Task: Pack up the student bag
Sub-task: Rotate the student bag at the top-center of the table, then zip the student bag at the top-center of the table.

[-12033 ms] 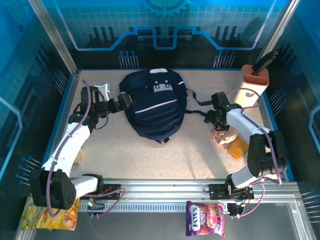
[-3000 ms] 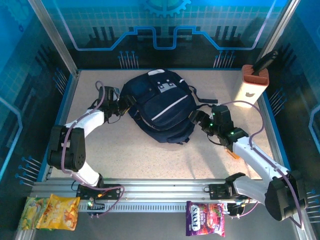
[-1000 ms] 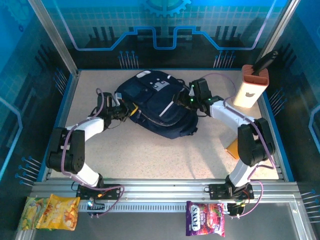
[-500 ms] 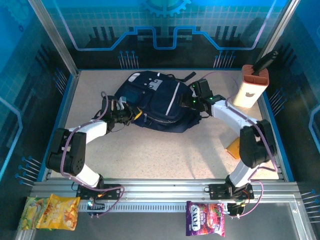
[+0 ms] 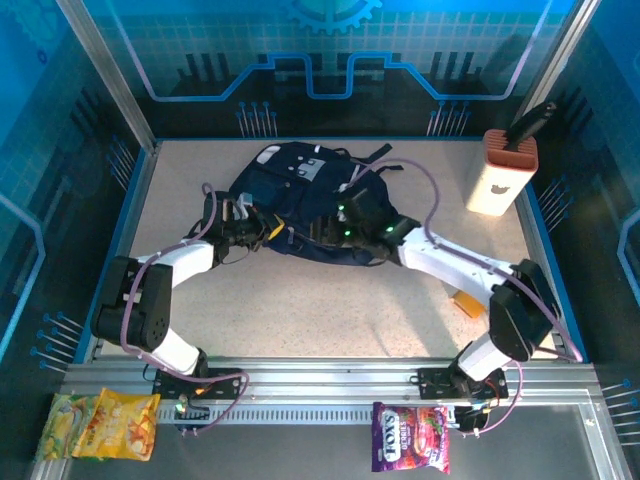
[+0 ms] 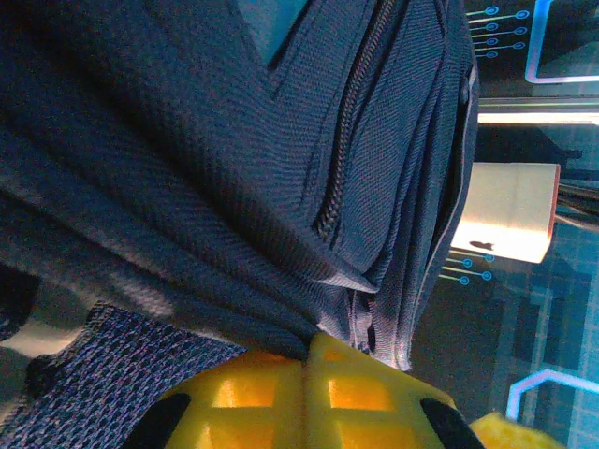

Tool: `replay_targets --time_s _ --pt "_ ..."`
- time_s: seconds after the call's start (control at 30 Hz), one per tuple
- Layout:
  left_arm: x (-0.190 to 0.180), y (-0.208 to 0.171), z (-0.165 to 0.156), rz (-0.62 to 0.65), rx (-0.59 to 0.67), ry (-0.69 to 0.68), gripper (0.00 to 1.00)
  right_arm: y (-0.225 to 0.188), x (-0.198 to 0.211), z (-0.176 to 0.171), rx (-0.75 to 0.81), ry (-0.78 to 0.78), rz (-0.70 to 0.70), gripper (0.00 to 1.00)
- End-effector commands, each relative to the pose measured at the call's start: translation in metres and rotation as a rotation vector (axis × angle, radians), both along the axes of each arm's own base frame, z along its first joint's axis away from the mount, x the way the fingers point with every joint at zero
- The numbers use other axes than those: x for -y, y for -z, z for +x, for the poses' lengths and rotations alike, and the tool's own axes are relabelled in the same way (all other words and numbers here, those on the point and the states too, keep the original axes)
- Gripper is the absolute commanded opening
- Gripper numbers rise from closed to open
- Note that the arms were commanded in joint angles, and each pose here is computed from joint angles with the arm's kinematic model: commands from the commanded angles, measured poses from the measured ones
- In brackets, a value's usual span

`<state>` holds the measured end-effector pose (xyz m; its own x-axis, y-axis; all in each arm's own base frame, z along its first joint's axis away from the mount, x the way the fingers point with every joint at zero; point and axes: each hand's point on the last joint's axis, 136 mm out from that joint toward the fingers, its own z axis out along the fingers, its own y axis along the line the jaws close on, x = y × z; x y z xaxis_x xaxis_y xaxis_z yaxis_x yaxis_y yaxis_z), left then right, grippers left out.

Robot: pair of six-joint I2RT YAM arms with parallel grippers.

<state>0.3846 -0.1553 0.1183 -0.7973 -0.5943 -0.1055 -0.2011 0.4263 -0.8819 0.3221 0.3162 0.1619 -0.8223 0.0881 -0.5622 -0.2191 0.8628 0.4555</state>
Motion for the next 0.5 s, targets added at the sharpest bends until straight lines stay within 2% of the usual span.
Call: replay_targets --time_s 0.0,0.13,0.47 --pt "0.007 -0.021 0.0 -0.005 0.082 0.046 0.0 0.012 -0.038 -0.002 -0.025 0.016 0.106 0.61" --pt "0.009 -0.022 -0.002 -0.014 0.08 0.059 0.0 0.026 -0.063 -0.001 -0.07 0.01 0.145 0.57" --pt "0.011 -0.023 -0.004 -0.015 0.077 0.081 0.0 0.048 -0.081 0.012 -0.129 0.032 0.144 0.47"
